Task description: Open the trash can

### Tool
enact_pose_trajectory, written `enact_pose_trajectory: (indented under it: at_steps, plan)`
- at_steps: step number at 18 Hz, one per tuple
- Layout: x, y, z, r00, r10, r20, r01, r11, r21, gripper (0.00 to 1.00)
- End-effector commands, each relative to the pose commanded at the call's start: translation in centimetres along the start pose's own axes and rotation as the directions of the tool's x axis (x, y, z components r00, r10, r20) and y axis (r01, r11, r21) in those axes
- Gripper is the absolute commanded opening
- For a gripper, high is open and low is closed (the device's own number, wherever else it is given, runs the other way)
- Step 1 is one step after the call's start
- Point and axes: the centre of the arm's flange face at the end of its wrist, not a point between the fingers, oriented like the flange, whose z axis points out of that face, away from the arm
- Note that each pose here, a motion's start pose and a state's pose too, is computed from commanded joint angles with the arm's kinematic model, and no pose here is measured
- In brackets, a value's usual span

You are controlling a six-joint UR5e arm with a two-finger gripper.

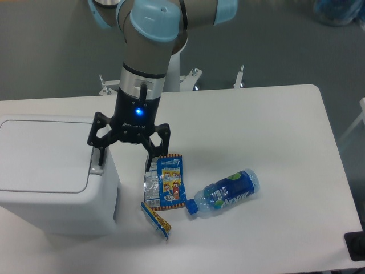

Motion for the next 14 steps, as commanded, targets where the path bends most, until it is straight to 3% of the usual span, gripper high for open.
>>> enact_pose_trajectory:
  at_steps: [10, 14]
  plan:
    - [0.1, -0.4, -0.6, 1.000, 0.004, 0.003, -0.004, 1.000, 0.011, 1.00]
    - [0.0, -2.4, -3.2, 0.996, 0.083, 0.026, -0.084, 0.994, 0.067, 1.00]
